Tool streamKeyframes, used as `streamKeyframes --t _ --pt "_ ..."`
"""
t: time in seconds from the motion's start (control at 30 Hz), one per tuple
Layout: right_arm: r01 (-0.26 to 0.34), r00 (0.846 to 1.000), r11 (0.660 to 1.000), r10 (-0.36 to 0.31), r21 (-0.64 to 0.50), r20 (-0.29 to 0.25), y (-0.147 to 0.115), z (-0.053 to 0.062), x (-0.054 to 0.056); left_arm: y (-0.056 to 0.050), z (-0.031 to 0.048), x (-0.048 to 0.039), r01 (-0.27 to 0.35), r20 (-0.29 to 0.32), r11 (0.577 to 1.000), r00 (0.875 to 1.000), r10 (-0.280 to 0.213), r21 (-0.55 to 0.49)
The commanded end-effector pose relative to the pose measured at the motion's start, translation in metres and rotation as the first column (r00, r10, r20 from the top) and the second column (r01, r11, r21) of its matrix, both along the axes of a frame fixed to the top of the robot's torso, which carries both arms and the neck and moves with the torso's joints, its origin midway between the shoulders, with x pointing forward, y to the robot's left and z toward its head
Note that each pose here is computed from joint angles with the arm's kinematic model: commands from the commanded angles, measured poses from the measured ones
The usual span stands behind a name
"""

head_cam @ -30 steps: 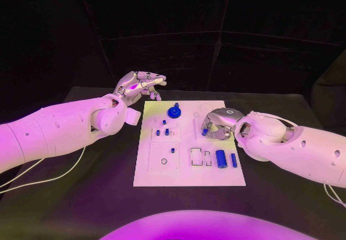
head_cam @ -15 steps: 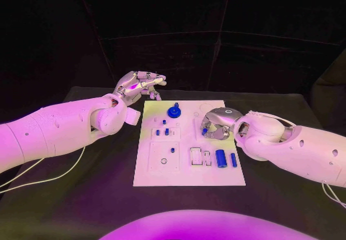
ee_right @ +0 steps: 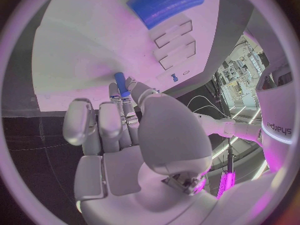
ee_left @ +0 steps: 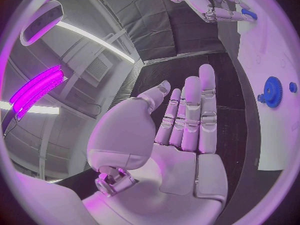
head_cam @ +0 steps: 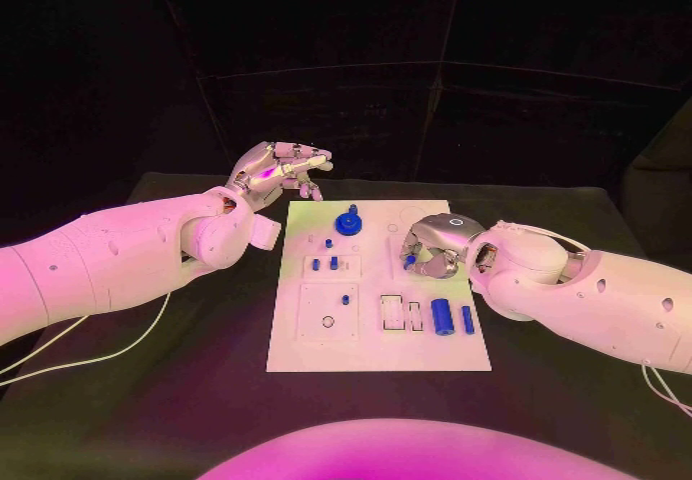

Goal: Assemble the parts on the task board

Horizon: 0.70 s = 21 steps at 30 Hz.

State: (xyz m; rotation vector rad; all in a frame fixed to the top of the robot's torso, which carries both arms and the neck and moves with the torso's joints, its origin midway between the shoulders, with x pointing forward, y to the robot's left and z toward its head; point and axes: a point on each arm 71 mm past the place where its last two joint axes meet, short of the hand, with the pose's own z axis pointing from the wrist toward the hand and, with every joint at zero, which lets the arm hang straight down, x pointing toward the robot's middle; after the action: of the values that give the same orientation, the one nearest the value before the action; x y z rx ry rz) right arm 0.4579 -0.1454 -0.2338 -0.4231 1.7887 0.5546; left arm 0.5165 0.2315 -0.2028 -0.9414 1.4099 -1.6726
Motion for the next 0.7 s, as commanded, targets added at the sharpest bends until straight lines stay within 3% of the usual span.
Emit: streamKeyframes --t 0.03,0.33,0.7 --pt "0.004 1.0 1.0 -0.004 0.002 0.026 0.001 0.003 0.0 -0.001 0.0014 0.0001 0.01 0.0 1.0 1.0 -0.01 -0.011" --pt "0.006 0.999 1.0 -0.006 -0.001 0.047 0.001 0.004 0.0 0.0 0.0012 0.0002 0.009 -0.002 1.0 1.0 -0.009 -0.009" --pt "-0.023 0.995 0.996 0.015 0.089 0.096 0.004 0.014 -0.008 0.0 0.0009 0.0003 0.011 -0.004 1.0 1.0 -0.011 -0.009"
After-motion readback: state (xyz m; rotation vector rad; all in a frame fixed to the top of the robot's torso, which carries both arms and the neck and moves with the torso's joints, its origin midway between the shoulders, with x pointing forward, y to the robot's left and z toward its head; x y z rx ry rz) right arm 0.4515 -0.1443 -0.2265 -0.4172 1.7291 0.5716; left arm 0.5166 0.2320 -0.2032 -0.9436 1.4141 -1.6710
